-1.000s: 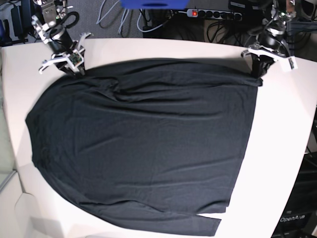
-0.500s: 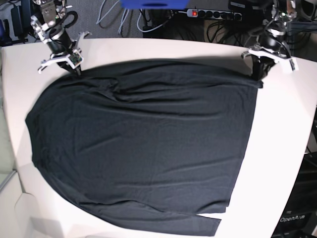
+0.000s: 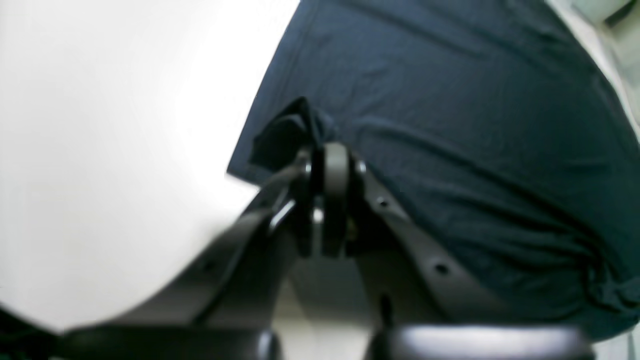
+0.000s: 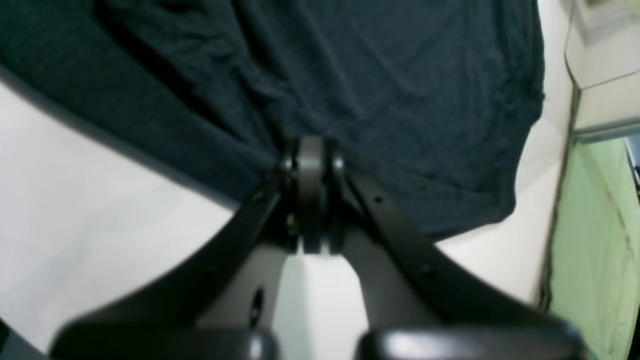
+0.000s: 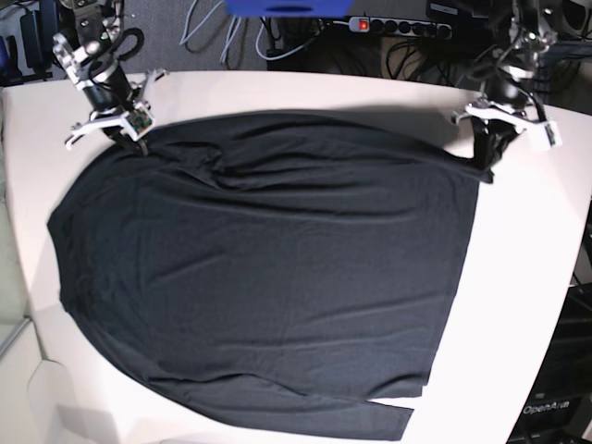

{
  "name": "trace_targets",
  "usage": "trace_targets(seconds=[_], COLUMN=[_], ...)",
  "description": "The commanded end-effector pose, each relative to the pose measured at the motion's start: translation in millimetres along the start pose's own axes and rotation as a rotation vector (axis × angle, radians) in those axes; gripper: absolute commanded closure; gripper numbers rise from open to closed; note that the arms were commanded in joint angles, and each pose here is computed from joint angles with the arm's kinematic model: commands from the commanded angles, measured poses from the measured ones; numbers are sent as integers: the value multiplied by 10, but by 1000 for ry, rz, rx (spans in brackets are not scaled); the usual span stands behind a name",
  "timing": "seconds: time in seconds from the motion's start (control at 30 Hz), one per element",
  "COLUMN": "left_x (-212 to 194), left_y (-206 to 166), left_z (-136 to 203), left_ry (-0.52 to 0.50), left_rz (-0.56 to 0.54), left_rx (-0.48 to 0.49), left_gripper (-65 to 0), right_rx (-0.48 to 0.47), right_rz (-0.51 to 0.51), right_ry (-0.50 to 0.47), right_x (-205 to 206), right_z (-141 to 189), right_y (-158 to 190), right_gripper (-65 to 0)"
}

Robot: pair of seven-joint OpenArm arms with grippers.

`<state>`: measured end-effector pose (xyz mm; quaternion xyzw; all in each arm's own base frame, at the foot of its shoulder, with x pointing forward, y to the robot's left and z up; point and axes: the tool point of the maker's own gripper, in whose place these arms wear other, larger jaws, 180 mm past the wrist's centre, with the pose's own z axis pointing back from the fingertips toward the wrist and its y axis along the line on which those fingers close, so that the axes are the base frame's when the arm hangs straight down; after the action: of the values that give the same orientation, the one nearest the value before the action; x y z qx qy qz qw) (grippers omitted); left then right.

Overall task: Fold the T-shirt properly
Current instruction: 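Close the right gripper on the shoulder edge, left gripper holding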

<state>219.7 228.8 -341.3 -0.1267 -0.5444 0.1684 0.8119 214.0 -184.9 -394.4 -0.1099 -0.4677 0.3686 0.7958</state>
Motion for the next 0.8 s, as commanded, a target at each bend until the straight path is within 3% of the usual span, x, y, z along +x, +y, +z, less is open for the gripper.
trace_targets(seconds=[0.0,0.37,0.47,0.77], left_x=[104,59,56,37], left_y=[-13,-73,-72,-62], left_z=[10,-85,-85,-75], left_ry=[-34,30,32,37], left_rz=[-10,-12,-14,-13], left_rx=[-11,-28,-27,-25], left_gripper=[0,0,0,0], right_rx=[-26,45,63,70], right_rz=[14,30,123,125], right_ry=[-41,27,68,82], right_x=[116,-115,-222,-282], right_z=[-8,178,199,188], right_y=[-114,178,246,281], right_gripper=[-3,-9,-40,-119])
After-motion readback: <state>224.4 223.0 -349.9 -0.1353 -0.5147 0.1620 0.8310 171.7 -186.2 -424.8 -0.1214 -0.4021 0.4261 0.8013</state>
